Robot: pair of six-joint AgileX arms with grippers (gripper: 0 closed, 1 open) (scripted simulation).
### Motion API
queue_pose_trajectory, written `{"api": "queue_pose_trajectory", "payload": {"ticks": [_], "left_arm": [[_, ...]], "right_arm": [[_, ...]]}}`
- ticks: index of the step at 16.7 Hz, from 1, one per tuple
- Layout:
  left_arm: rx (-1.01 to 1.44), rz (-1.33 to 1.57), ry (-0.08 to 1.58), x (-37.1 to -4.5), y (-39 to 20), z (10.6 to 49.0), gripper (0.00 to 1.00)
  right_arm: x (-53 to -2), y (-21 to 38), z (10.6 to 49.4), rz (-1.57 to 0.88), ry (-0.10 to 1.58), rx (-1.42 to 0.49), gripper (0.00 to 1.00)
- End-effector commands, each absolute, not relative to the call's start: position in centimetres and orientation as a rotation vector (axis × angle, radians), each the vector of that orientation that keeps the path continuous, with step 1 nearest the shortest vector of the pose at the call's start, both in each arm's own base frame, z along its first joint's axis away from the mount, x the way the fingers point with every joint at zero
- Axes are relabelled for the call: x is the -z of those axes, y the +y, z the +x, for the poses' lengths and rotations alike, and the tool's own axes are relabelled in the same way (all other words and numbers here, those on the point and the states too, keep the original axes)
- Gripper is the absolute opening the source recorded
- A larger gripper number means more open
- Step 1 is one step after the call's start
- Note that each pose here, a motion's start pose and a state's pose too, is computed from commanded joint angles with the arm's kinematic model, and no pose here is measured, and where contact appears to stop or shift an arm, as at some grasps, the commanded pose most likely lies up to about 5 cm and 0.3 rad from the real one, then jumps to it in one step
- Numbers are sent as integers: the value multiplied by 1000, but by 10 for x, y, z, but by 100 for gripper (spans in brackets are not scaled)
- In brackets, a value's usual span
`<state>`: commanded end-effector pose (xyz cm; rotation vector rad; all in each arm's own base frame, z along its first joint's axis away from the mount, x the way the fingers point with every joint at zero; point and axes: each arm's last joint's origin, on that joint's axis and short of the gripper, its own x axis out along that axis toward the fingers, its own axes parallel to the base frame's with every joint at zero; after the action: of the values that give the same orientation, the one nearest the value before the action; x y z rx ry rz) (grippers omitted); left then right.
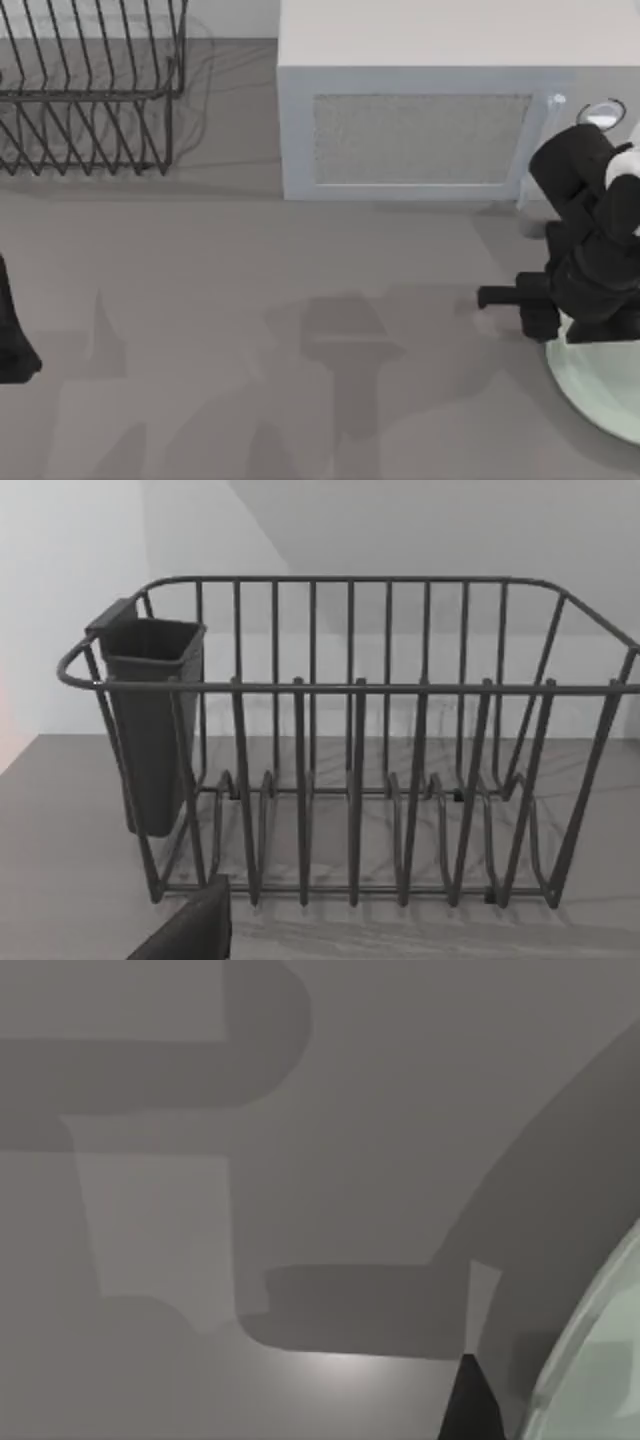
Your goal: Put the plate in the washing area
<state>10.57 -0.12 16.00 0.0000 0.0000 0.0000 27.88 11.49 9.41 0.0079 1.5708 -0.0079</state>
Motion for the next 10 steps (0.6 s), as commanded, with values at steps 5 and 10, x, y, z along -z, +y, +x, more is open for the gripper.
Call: {"api": "queue_pose_trajectory", "payload": {"ticks": [5, 10], "left_arm": [[0, 0, 0, -160, -1, 106, 100], [0, 0, 0, -160, -1, 106, 100]], "right_arm": [[-120, 114, 287, 41, 1470, -10, 0], [-142, 123, 298, 31, 1481, -18, 0]]}}
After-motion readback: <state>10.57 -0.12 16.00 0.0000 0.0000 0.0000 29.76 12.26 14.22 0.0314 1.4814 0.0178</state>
